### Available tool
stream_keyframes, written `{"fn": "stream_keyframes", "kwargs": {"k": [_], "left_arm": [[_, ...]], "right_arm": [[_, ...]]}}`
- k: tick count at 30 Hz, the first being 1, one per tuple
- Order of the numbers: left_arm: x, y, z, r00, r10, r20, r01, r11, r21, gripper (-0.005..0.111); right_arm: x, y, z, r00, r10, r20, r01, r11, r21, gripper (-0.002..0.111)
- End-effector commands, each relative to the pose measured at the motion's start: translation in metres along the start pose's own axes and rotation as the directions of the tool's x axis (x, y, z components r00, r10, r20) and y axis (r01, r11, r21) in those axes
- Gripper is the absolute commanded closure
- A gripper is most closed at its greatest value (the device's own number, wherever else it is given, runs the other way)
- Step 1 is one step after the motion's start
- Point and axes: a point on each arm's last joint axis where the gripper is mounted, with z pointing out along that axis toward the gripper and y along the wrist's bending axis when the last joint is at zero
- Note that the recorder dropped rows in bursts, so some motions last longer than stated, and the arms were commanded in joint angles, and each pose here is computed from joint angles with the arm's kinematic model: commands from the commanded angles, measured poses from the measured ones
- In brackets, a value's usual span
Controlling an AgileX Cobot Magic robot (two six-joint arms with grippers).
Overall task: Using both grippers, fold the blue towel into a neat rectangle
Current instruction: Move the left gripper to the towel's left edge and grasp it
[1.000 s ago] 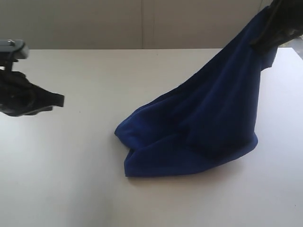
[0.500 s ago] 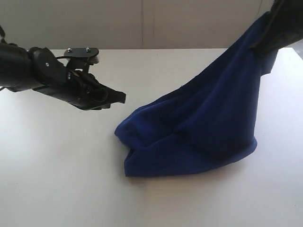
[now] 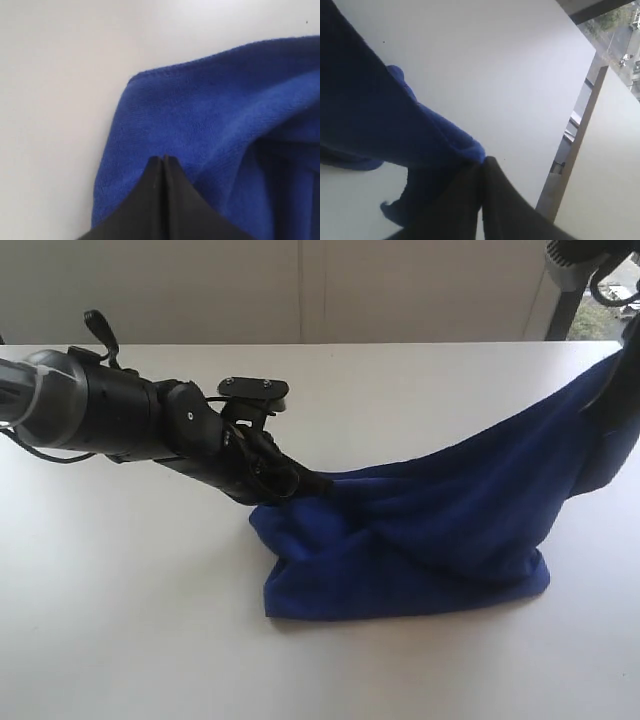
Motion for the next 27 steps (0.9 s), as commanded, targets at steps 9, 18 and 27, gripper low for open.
{"fn": "stream_keyframes", "kwargs": {"k": [9,18,27], "left_arm": [[-0.046,0.026,-0.011,0.996,-0.08,0.034,0.08,0.997,0.011,0.107],[-0.051,0.013,0.011,0.997,-0.065,-0.039,0.067,0.996,0.056,0.094],[-0.039,0.017,0.031,0.994,-0.055,-0.091,0.059,0.997,0.04,0.047]], "right_arm": [[-0.003,-0.001,-0.001,0.999,-0.012,0.047,0.012,1.0,0.008,0.108],[-0.005,-0.001,-0.001,0.998,-0.012,0.061,0.012,1.0,0.009,0.108],[-0.005,-0.001,-0.001,0.998,-0.012,0.066,0.012,1.0,0.01,0.108]]}}
